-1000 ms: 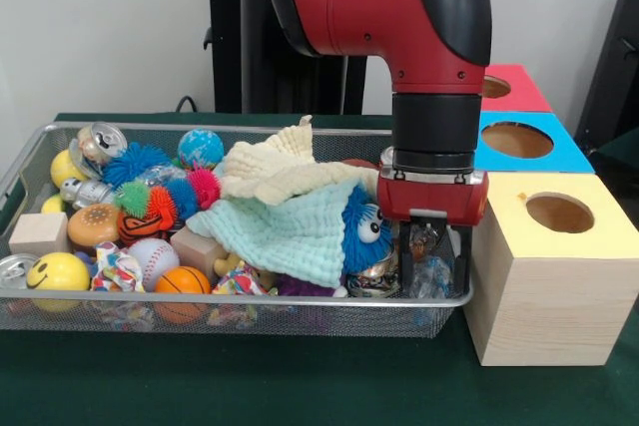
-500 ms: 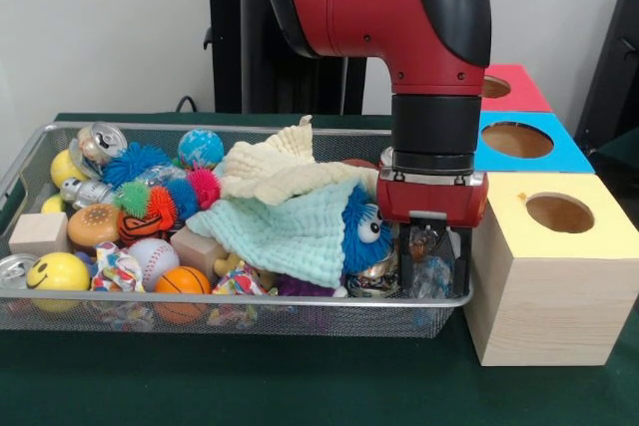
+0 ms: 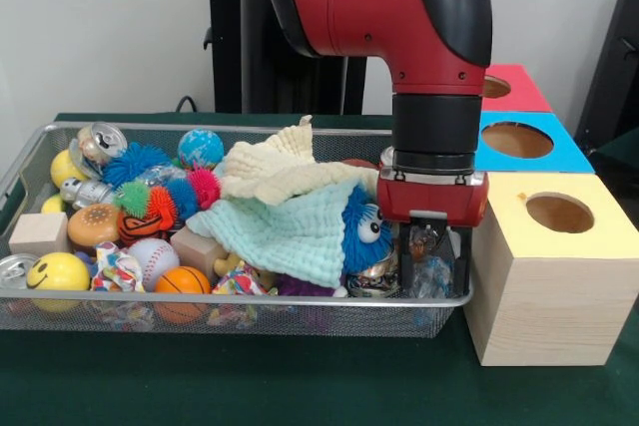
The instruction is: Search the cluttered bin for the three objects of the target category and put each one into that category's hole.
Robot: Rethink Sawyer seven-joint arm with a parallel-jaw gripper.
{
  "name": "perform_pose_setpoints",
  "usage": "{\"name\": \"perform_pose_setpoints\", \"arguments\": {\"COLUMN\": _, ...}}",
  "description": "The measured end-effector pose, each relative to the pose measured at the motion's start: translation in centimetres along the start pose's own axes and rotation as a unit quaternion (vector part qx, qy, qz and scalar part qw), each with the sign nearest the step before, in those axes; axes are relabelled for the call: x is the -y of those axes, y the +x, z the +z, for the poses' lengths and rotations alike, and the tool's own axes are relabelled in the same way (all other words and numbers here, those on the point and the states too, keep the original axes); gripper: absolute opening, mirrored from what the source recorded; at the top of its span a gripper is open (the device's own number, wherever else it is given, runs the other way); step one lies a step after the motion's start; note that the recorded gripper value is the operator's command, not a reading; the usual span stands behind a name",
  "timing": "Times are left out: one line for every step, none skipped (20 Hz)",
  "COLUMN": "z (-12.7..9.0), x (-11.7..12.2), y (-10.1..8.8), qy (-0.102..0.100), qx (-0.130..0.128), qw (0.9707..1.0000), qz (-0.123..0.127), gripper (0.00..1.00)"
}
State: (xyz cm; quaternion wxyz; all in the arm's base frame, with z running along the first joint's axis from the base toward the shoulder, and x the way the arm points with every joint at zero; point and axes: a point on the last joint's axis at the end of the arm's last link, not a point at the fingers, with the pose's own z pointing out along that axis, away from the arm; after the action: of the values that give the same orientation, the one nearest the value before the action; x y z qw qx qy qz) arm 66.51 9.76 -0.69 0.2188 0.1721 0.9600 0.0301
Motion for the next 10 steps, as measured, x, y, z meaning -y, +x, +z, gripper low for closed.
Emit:
{"name": "perform_pose_setpoints", "arguments": {"z": 0.0, "x": 0.0, "y": 0.1, "qy": 0.001, "qx": 0.001, "qw": 1.0000, "qz": -0.002, "gripper": 1.00}}
{"name": "perform_pose_setpoints", "arguments": {"z": -0.1, "x": -0.1, "y": 0.1, "qy": 0.004, "qx": 0.003, "qw": 1.0000, "qz": -0.004, "gripper": 1.00}}
{"name": "perform_pose_setpoints", "arguments": {"z": -0.2, "x": -0.3, "y": 0.2, "qy": 0.006, "qx": 0.005, "qw": 1.0000, "qz": -0.005, "gripper": 1.00}}
{"name": "perform_pose_setpoints", "arguments": {"z": -0.4, "x": -0.5, "y": 0.2, "qy": 0.008, "qx": 0.007, "qw": 0.9999, "qz": -0.006, "gripper": 1.00}}
{"name": "perform_pose_setpoints", "arguments": {"z": -0.5, "x": -0.6, "y": 0.3, "qy": 0.010, "qx": 0.008, "qw": 0.9999, "qz": -0.007, "gripper": 1.00}}
{"name": "perform_pose_setpoints", "arguments": {"z": -0.6, "x": -0.8, "y": 0.3, "qy": 0.011, "qx": 0.009, "qw": 0.9999, "qz": -0.007, "gripper": 1.00}}
{"name": "perform_pose_setpoints", "arguments": {"z": -0.8, "x": -1.0, "y": 0.3, "qy": 0.014, "qx": 0.010, "qw": 0.9998, "qz": -0.007, "gripper": 1.00}}
{"name": "perform_pose_setpoints", "arguments": {"z": -0.9, "x": -1.1, "y": 0.4, "qy": 0.014, "qx": 0.011, "qw": 0.9998, "qz": -0.007, "gripper": 1.00}}
{"name": "perform_pose_setpoints", "arguments": {"z": -1.2, "x": -1.3, "y": 0.3, "qy": 0.017, "qx": 0.012, "qw": 0.9998, "qz": -0.007, "gripper": 1.00}}
{"name": "perform_pose_setpoints", "arguments": {"z": -1.6, "x": -1.6, "y": 0.3, "qy": 0.019, "qx": 0.014, "qw": 0.9997, "qz": -0.008, "gripper": 1.00}}
